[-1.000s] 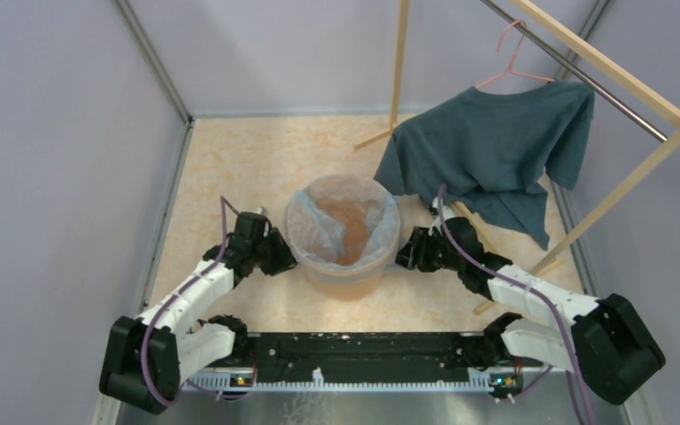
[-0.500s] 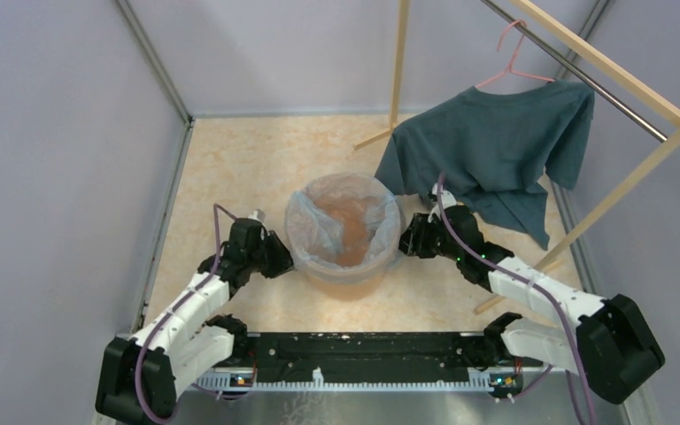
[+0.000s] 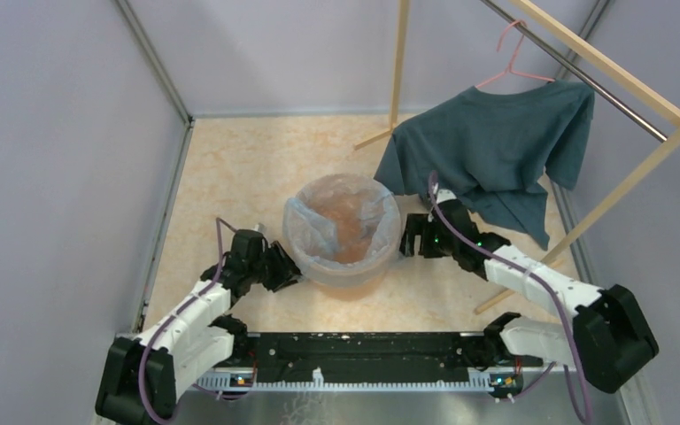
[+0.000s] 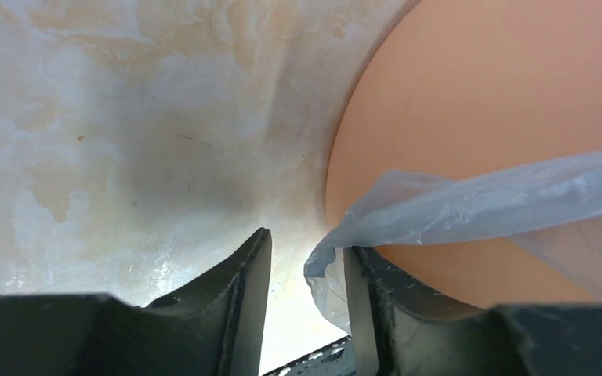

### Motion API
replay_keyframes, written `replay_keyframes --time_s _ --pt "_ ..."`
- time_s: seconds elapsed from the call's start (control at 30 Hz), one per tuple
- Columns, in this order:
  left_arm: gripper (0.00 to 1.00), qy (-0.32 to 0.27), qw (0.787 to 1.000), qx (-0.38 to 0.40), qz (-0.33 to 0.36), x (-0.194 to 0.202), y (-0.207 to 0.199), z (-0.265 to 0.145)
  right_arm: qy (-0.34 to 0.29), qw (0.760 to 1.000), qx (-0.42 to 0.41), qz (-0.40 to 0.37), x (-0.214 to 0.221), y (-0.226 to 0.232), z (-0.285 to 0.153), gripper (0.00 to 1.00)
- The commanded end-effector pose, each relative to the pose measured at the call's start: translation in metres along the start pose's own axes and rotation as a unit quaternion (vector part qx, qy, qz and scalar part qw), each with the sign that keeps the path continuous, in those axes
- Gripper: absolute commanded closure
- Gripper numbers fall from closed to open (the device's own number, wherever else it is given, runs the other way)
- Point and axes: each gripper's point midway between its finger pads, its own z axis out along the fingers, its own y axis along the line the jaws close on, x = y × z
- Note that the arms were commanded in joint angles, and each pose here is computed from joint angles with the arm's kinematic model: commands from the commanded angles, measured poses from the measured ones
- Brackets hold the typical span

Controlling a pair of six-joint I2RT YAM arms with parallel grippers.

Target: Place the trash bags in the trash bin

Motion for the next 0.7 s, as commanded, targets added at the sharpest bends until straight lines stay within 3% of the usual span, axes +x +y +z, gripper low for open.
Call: replay_keyframes --time_s 0.0,0.1,0.17,0.27,0.4,0.53,0.6,0.67 --pt "0.52 -0.031 0.999 0.017 0.019 -0.017 -0.020 -0.012 -0.084 0.987 0.129 -0.039 -0.066 -0.024 -0.056 0.17" --pt "0.50 -0.030 0.999 0.020 0.023 -0.017 -0.020 -0.012 -0.106 0.973 0.200 -0.055 -0.091 -0.036 -0.096 0.11" --pt "0.50 -0.026 0.999 0.023 0.023 -0.014 -0.018 -0.010 -0.124 0.969 0.204 -0.071 -0.112 -0.028 -0.123 0.11" --pt "0.49 -0.022 0.999 0.032 0.023 -0.010 -0.017 -0.009 -0.152 0.974 0.124 -0.115 -0.149 0.020 -0.158 0.11" --pt "0.48 -0.026 0.998 0.040 0.031 -0.010 -0.018 -0.010 -0.172 0.963 -0.078 -0.193 -0.171 0.134 -0.189 0.13" --pt "0.48 -0.035 0.998 0.039 0.040 -0.013 -0.018 -0.010 -0.128 0.936 -0.217 -0.245 -0.151 0.234 -0.174 0.24" --pt "0.47 -0.039 0.997 0.040 0.044 -0.013 -0.017 -0.010 -0.080 0.941 -0.223 -0.242 -0.139 0.255 -0.137 0.32" --pt "0.47 -0.039 0.997 0.041 0.043 -0.012 -0.016 -0.010 -0.047 0.957 -0.172 -0.229 -0.135 0.246 -0.104 0.44"
